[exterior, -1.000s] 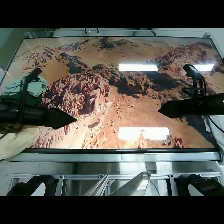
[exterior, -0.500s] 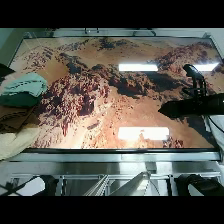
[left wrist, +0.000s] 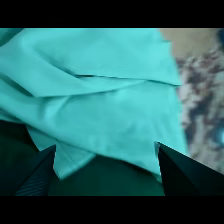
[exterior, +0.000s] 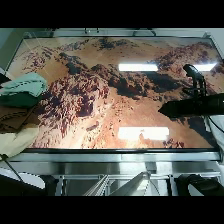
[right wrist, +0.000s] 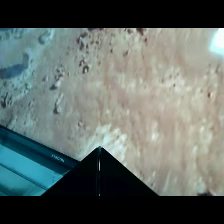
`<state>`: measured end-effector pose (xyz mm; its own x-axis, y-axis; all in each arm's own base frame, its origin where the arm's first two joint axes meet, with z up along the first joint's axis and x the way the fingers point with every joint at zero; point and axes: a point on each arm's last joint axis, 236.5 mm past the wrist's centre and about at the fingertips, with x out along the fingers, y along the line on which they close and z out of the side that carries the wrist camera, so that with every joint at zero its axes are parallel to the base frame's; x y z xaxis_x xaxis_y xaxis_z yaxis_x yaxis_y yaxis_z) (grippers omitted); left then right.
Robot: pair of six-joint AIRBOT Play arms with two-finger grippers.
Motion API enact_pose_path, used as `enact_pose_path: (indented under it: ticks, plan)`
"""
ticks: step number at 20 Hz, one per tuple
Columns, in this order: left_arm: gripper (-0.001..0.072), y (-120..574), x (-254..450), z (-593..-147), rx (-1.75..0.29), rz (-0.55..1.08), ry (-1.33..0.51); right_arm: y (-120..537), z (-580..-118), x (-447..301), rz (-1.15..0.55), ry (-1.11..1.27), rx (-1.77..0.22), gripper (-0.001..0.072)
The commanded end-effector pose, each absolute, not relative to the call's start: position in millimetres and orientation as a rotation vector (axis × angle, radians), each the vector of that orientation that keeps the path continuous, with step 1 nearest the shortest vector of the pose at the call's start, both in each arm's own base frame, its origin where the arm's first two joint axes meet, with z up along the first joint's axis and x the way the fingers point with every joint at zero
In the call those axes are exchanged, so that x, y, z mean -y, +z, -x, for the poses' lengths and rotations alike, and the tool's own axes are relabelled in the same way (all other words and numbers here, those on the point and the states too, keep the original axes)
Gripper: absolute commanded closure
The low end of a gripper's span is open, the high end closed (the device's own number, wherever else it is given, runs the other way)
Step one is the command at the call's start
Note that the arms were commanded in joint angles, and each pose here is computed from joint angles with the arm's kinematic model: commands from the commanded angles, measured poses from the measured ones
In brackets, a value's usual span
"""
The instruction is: Fold the shirts.
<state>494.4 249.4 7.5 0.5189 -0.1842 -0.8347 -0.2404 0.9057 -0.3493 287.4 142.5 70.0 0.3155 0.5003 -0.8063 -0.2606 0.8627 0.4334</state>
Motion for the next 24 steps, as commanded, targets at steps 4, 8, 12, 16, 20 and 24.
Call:
enact_pose_path:
  ticks: [4, 8, 12, 16, 20, 24]
  plan:
    - [-0.0013, -83, -222, -536, -1.157, 0.280, 0.003, 70, -287, -143, -0.241, 0.509, -1.146, 0.0693]
    - [0.0710, -84, -188, -548, -1.170, 0.243, -0.059, 70, -287, -143, -0.241, 0.509, -1.146, 0.0692]
    - [0.0683, -1, -139, -581, -0.972, 0.214, -0.169, 70, -287, -143, -0.240, 0.508, -1.146, 0.0693]
    - [0.0683, 139, 8, -558, -0.785, 0.198, -0.582, 70, -287, -143, -0.240, 0.509, -1.146, 0.0693]
    - [0.0682, 171, 149, -476, -0.883, 0.091, -0.938, 70, -287, -143, -0.241, 0.509, -1.146, 0.0693]
    - [0.0682, 125, 246, -417, -1.052, 0.080, -1.121, 70, -287, -143, -0.241, 0.509, -1.146, 0.0693]
